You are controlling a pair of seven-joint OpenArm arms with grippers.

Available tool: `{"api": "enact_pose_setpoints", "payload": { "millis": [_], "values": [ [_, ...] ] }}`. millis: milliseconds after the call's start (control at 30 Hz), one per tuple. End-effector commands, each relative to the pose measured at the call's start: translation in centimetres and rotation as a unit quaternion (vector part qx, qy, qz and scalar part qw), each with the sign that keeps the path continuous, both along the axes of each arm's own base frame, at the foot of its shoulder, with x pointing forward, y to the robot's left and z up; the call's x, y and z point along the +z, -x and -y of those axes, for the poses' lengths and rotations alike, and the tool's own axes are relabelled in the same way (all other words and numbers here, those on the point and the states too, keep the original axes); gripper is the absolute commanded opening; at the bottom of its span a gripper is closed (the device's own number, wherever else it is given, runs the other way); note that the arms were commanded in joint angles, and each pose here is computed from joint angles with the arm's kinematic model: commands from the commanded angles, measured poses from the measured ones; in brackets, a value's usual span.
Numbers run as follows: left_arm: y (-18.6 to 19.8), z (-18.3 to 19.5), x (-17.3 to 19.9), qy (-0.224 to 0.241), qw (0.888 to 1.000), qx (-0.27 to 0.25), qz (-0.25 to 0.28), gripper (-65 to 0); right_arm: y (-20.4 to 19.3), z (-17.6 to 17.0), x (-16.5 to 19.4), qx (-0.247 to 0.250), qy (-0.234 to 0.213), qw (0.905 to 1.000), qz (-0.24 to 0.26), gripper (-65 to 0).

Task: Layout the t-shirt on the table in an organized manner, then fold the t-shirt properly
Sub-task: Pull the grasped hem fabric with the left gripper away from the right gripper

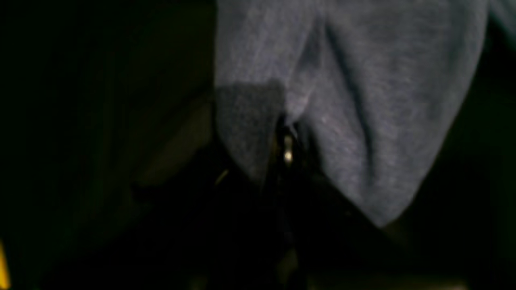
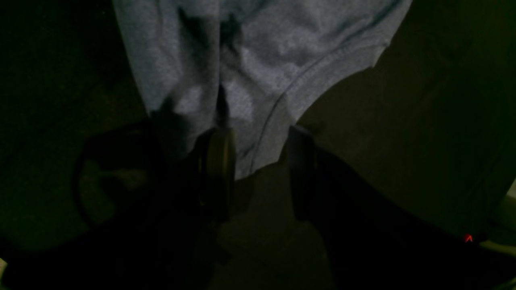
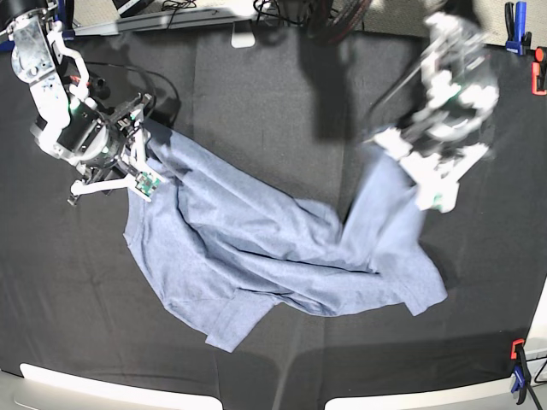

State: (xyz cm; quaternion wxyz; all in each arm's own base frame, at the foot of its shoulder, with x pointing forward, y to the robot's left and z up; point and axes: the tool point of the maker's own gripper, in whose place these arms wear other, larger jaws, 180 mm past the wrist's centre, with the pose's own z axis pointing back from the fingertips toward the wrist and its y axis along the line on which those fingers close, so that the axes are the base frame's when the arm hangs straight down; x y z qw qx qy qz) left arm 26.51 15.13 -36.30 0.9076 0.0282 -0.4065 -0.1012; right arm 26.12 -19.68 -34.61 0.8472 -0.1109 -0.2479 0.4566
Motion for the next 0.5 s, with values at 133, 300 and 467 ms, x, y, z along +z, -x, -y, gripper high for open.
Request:
{"api": "enact_pose_setpoints", "payload": {
  "millis": [133,300,467],
  "values": [
    [0.6,-4.7,1.7,-0.067,0.998,0.016,0.010,-65.0,-0.9,0.5,1.1,-0.001,0.006,0.9998,0.021,-43.5],
    [0.8,-9.6,2.9,-0.124,0.991,0.046,0.011,-65.0,-0.9,0.5,1.1,0.000,0.006,0.9998,0.021,-43.5],
    [0.4,-13.3,4.9,-0.158,0.983,0.084,0.032,-65.0,-0.9,0.4,1.1,-0.001,0.005,0.9998,0.021,-43.5]
  ]
}}
